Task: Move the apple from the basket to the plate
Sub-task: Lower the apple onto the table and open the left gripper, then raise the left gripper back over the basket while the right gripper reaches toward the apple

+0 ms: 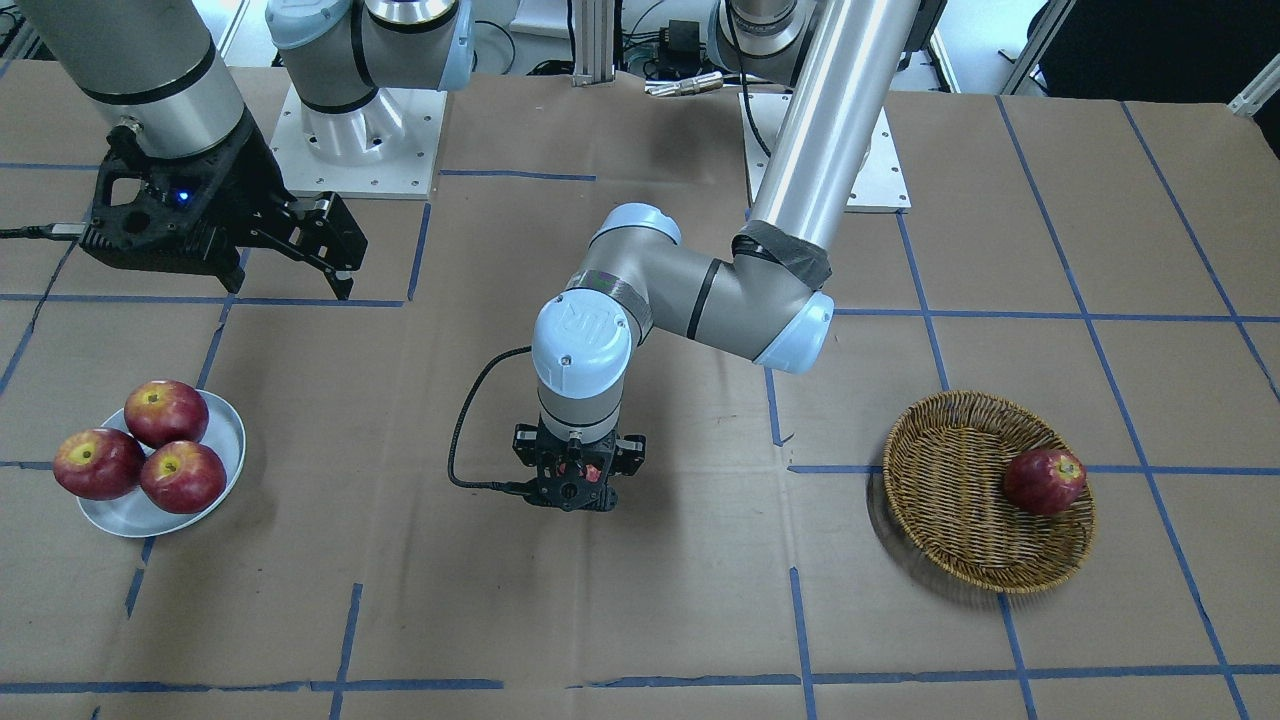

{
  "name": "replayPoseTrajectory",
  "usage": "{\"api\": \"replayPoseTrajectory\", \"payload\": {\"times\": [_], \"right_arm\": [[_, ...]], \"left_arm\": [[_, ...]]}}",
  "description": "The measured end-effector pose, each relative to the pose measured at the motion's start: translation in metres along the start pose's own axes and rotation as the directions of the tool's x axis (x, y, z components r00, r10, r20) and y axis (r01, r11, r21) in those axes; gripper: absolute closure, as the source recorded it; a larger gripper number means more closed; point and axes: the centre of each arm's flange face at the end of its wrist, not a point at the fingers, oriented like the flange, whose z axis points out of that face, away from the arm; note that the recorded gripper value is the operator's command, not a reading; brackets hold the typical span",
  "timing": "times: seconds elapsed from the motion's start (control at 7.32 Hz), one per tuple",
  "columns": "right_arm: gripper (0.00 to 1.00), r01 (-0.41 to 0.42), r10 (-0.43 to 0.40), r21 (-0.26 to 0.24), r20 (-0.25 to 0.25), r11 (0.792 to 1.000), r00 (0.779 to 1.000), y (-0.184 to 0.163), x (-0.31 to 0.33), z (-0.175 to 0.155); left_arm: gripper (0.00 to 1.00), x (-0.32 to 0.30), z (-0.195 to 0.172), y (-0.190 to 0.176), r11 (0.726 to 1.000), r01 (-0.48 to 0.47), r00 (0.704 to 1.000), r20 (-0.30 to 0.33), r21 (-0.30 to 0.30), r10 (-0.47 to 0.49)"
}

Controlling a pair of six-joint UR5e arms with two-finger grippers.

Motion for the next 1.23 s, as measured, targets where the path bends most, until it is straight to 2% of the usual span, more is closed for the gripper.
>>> {"api": "replayPoseTrajectory", "payload": {"times": [0.14,0.55,0.96,1.09,1.23], "right_arm": [[0.0,0.0,0.0,0.0,0.0,1.0,1.0,0.0,0.0,0.0],[0.0,0.002,-0.002,0.0,0.0,1.0,1.0,0.0,0.0,0.0],[0.0,-0.002,0.003,-0.008,0.002,1.0,1.0,0.002,-0.001,0.004],[0.0,-0.007,0.007,-0.015,0.001,1.0,1.0,0.003,-0.001,0.007],[0.0,-0.009,0.009,-0.017,0.002,1.0,1.0,0.005,-0.002,0.009]], "left_arm": [[0.02,0.0,0.003,-0.001,1.0,-0.002,1.0,0.001,-0.002,0.002],[0.01,-0.001,-0.015,-0.005,1.0,-0.006,1.0,-0.007,0.024,0.006],[0.01,-0.035,-0.097,-0.003,0.994,0.02,0.999,-0.039,0.11,-0.015],[0.01,-0.055,-0.133,0.005,0.994,0.016,0.999,-0.043,0.111,-0.011],[0.01,-0.08,-0.172,0.018,0.997,-0.002,0.999,-0.034,0.083,0.005]]}}
